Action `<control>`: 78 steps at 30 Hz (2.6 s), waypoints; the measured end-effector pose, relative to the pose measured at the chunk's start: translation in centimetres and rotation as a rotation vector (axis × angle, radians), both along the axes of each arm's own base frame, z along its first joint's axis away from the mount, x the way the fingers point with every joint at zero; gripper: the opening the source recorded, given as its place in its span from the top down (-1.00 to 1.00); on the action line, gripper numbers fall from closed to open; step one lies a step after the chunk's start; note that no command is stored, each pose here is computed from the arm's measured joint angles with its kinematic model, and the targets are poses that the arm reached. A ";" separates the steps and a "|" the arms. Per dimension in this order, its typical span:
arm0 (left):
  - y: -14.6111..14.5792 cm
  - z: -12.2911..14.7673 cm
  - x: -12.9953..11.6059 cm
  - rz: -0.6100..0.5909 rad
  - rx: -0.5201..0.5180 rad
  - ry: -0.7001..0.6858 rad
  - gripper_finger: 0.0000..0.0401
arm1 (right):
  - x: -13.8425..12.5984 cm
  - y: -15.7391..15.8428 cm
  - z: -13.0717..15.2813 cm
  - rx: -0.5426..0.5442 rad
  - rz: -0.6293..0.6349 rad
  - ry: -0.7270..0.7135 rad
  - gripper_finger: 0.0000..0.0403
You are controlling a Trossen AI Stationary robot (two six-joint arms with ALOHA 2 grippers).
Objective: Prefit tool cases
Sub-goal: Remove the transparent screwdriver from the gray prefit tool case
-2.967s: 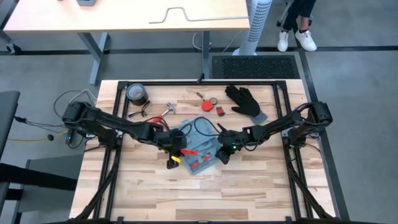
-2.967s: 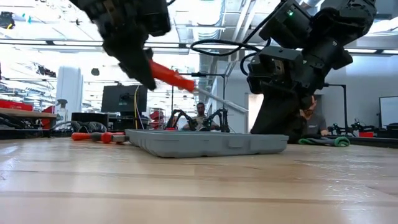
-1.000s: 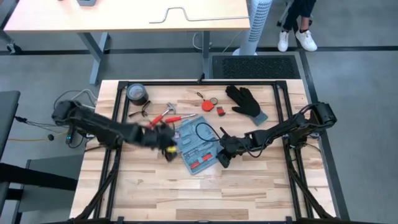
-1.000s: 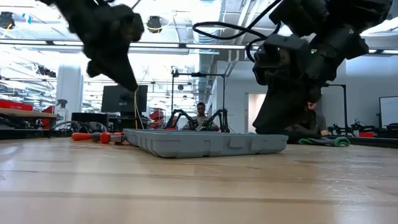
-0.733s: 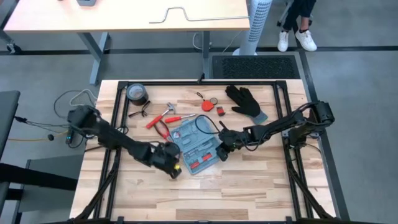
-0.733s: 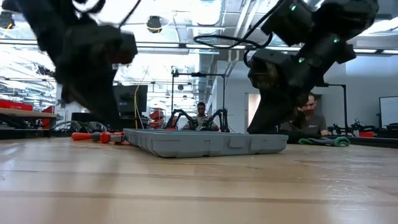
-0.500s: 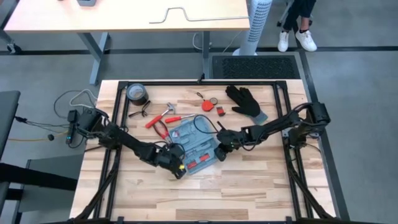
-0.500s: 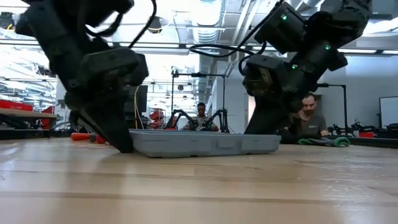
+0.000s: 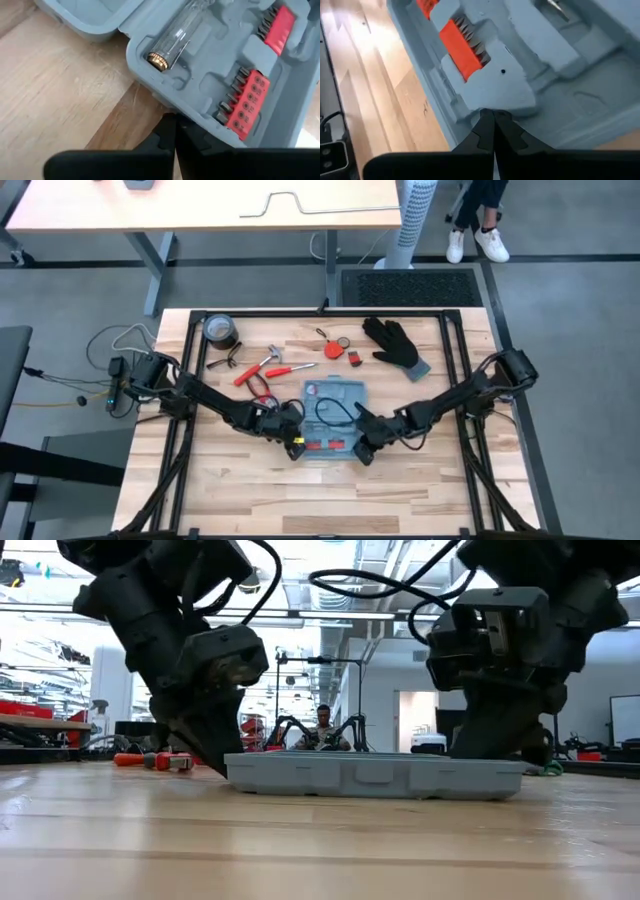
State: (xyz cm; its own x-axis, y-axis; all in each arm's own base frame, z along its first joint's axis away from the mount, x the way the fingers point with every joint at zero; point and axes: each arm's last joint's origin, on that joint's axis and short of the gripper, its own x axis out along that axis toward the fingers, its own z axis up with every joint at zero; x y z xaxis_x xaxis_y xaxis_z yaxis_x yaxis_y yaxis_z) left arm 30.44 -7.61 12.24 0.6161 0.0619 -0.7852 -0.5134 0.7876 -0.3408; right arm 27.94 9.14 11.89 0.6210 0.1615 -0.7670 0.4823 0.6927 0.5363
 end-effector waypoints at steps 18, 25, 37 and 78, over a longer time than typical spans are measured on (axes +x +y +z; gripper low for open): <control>0.2 1.1 0.1 -0.073 -0.004 -0.029 1.00 | 0.3 -4.8 1.9 -0.083 -0.112 -0.025 1.00; 0.8 1.1 0.2 -0.077 0.003 -0.027 1.00 | 0.8 -5.0 0.4 -0.075 -0.102 0.013 1.00; 0.8 -1.1 1.8 -0.132 -0.099 -0.076 1.00 | 1.8 -5.7 0.9 -0.035 -0.109 -0.108 1.00; 0.3 1.1 4.1 -0.234 -0.037 -0.205 1.00 | -0.5 -5.0 -0.1 -0.134 -0.071 0.227 1.00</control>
